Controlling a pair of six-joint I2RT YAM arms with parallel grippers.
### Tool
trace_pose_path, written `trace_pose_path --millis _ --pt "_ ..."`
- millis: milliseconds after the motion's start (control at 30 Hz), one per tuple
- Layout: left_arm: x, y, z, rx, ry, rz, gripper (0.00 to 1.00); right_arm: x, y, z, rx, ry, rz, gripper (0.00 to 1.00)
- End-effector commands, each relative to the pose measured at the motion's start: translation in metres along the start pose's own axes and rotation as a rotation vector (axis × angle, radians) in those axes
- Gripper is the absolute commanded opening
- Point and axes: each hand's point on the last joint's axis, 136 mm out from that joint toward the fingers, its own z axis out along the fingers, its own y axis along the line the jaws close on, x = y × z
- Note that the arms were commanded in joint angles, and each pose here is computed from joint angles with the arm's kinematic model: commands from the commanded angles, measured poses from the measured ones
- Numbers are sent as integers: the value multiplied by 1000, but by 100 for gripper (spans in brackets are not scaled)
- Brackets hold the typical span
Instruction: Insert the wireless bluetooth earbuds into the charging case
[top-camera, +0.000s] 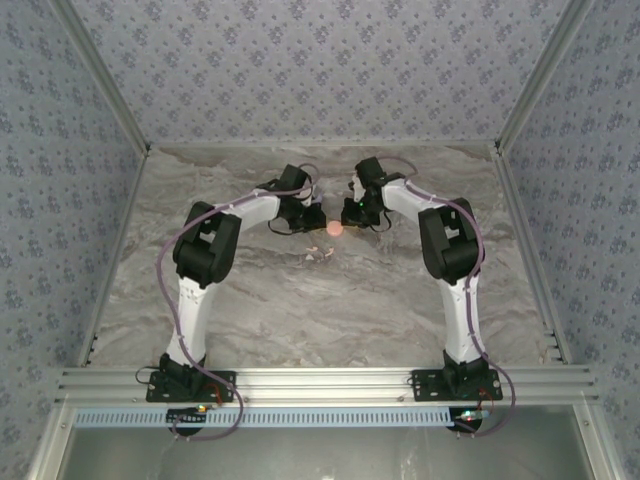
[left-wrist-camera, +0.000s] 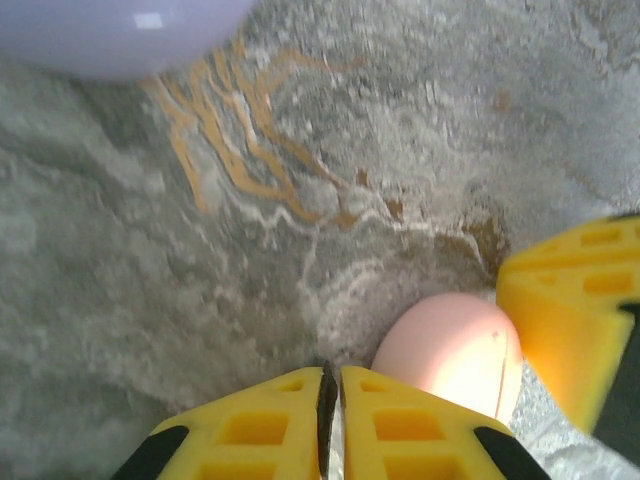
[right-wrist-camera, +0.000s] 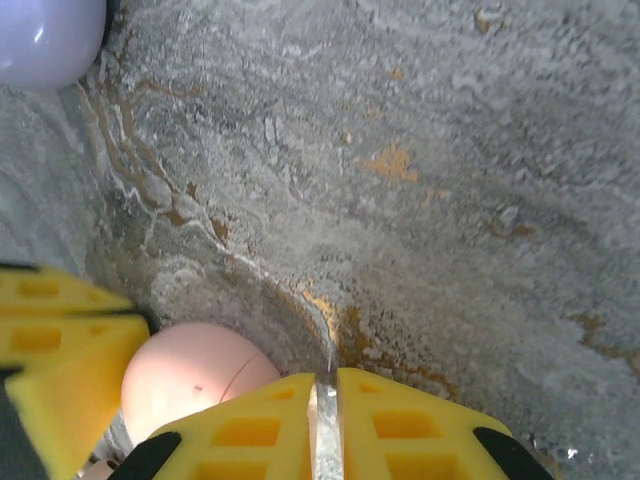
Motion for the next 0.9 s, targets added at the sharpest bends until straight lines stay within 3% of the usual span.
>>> trace_pose_path --millis 0,400,700,867 --pt "27 -5 2 -23 61 4 13 11 -1 9 31 58 -17 17" --pt "39 -1 -8 -80 44 5 15 5 -10 1 109 42 -37 19" --pt "22 3 -32 -137 -10 30 17 0 -12 -30 120 -18 -22 21" --pt "6 3 -35 -119 -31 30 17 15 -11 -39 102 -14 -12 21"
